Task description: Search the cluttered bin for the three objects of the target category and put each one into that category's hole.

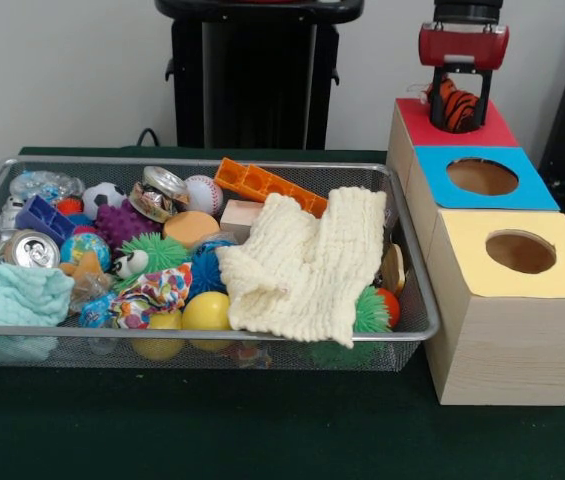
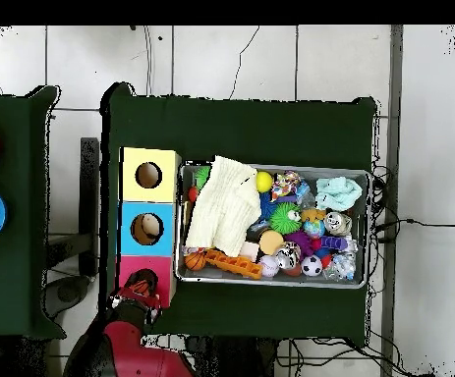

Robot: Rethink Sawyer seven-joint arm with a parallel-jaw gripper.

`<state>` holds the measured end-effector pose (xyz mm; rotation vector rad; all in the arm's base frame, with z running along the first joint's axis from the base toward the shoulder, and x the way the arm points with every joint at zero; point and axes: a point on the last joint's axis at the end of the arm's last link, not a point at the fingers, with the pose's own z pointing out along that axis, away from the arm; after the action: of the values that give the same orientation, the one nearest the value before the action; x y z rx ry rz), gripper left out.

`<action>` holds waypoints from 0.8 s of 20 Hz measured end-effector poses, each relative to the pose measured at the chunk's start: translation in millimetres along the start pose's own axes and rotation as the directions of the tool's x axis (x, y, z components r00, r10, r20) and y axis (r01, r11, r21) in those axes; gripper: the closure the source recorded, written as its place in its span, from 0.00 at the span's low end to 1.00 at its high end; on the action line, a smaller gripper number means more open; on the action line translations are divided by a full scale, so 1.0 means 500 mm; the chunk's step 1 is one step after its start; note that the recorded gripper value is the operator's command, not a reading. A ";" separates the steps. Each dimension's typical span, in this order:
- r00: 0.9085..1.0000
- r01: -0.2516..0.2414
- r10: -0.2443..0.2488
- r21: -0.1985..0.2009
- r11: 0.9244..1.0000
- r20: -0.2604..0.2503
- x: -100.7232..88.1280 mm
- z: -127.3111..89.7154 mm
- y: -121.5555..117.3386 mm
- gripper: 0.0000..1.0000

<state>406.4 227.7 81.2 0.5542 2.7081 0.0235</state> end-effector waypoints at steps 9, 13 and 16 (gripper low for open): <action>0.999 -0.014 0.014 0.008 1.000 -0.040 -0.003 -0.039 -0.008 0.00; 0.998 -0.023 0.024 0.017 1.000 -0.063 -0.009 -0.059 -0.014 0.00; 0.996 -0.033 0.035 0.022 0.999 -0.079 -0.018 -0.076 -0.018 0.00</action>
<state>396.7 218.2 119.1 0.6183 2.7785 0.0266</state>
